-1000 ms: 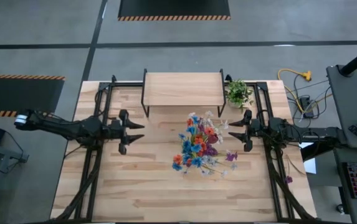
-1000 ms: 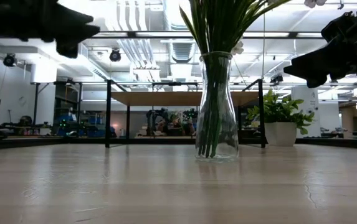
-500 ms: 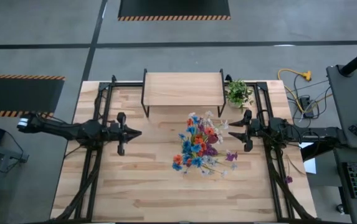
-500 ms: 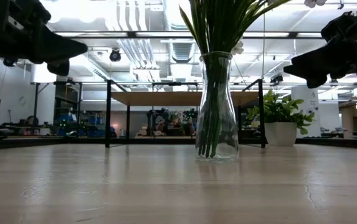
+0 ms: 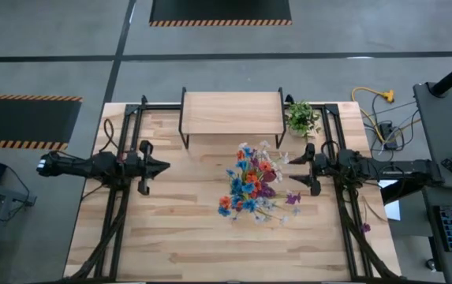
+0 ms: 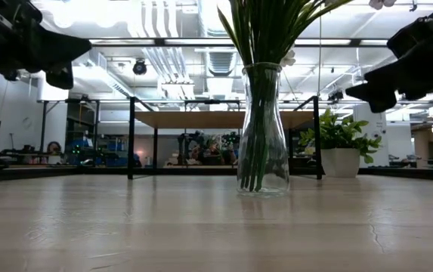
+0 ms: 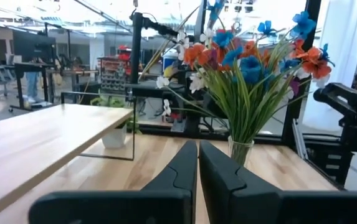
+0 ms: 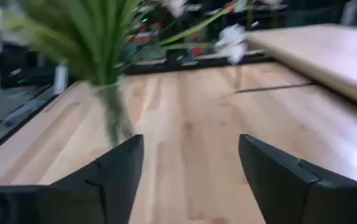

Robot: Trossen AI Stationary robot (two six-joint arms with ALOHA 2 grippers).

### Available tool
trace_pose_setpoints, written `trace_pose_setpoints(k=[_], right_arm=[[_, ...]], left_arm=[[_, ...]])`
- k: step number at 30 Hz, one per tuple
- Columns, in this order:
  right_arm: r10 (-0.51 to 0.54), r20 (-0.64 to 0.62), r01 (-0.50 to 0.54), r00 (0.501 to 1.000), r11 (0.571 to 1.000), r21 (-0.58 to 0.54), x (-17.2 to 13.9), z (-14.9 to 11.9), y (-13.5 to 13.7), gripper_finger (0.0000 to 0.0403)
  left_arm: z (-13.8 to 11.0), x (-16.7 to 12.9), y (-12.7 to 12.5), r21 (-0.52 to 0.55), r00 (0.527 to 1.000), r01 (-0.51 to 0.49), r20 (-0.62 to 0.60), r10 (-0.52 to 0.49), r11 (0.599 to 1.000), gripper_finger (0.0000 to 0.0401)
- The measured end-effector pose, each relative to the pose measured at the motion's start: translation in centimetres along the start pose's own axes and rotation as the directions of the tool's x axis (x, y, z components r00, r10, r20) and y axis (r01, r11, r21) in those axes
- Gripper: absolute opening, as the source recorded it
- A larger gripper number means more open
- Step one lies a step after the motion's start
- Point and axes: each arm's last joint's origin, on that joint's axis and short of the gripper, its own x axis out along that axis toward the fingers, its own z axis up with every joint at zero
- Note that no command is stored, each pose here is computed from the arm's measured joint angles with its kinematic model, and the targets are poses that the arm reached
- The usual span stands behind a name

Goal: Pick and place flowers into a vace then onto a shelf
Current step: Put the transparent vase on the shelf

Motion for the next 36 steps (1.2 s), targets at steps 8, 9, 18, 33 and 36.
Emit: trace_pose_setpoints(k=[8,9,18,33,36], right_arm=[[0.05,-0.104,-0.042,0.993,0.996,0.077,0.9,-0.8,0.3,0.0298],[0.06,-0.089,-0.052,0.994,0.995,0.088,1.0,-0.7,0.4,0.0299],[0.128,-0.131,-0.119,0.983,0.99,0.07,2.5,-1.2,1.7,0.0295],[0.167,-0.081,-0.165,0.983,0.986,0.03,4.6,-1.6,2.8,0.03],[0.168,-0.083,-0.166,0.982,0.986,0.029,5.0,-1.8,2.9,0.0321]], left_arm=[[0.3,-0.1,0.0,0.001,1.0,0.003,0.007,-0.003,1.0,0.0],[0.2,0.0,0.0,0.001,1.0,0.003,0.003,-0.003,1.0,0.0],[0.2,0.0,0.0,-0.021,1.0,0.003,0.004,-0.003,1.0,0.0],[0.2,0.0,0.0,-0.031,1.0,0.0,0.004,0.0,1.0,0.0],[0.2,0.0,0.0,-0.031,1.0,0.0,0.004,0.0,1.0,0.0]])
